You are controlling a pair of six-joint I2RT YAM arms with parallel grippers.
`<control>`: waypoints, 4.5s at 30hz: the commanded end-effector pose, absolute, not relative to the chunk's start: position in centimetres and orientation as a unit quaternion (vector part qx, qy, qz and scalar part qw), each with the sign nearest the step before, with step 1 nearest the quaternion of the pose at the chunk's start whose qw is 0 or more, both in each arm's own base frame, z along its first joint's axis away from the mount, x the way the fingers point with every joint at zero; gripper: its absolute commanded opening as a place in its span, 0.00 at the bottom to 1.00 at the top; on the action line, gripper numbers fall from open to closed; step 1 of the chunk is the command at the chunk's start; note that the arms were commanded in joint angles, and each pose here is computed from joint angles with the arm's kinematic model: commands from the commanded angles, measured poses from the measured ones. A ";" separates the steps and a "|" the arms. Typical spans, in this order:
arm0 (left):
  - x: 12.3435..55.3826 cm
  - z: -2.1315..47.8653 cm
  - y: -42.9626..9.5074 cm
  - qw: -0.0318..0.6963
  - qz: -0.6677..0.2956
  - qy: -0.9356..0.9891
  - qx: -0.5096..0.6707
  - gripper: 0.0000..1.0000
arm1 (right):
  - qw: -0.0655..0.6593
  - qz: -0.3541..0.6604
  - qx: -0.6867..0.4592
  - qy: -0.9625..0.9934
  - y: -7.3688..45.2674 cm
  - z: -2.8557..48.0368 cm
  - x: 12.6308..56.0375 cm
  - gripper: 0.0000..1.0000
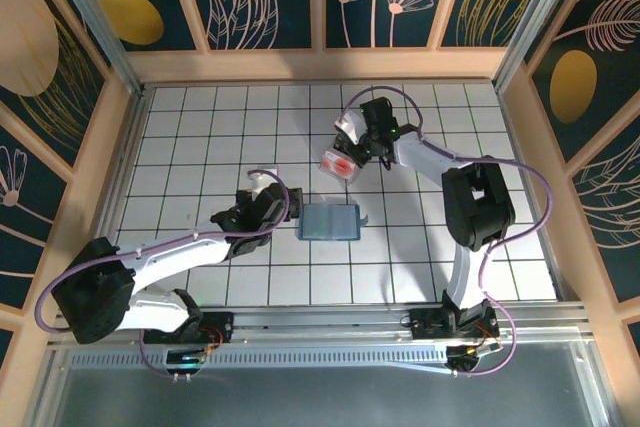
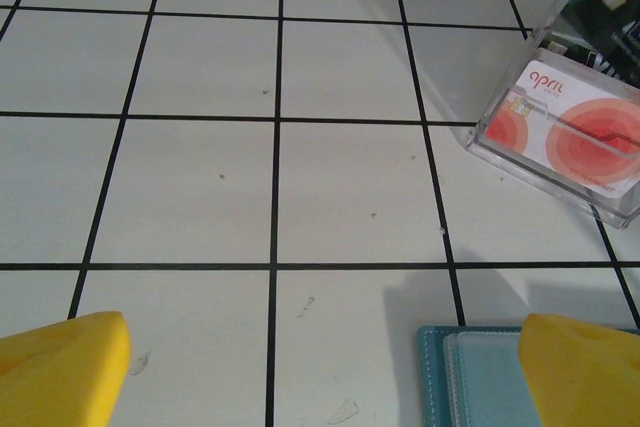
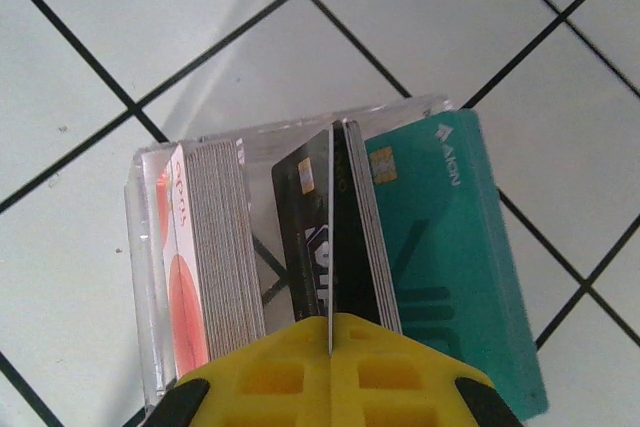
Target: Take the credit cards out of the card holder
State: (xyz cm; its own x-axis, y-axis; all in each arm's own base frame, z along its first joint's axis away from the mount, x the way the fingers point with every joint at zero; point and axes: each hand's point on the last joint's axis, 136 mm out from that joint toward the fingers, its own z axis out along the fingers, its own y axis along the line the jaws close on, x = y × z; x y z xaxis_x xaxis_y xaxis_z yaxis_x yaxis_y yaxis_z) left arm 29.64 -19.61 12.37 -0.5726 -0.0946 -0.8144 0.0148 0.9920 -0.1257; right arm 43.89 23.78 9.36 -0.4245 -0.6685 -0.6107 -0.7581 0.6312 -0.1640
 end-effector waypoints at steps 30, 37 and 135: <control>29.9 13.6 -18.1 0.477 -0.077 0.873 -0.061 0.99 | 0.374 0.106 -0.350 0.852 23.7 16.4 44.1 0.28; 30.4 13.3 -16.3 0.478 -0.095 0.864 -0.129 0.99 | 0.400 0.070 -0.149 0.901 20.4 19.2 43.0 0.33; 30.9 12.4 -14.6 0.473 -0.169 0.859 -0.093 0.99 | 0.216 0.023 -0.052 0.975 26.1 4.3 24.5 0.30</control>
State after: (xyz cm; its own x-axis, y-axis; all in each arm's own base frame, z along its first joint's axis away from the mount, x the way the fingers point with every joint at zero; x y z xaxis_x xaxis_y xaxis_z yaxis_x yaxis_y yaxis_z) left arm 31.12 -13.24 12.10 -0.5426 -0.3841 -0.7470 -0.0728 0.9075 -0.4138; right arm 24.28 27.73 3.64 -0.9078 -0.1198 -0.4020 -0.1539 0.9866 0.0536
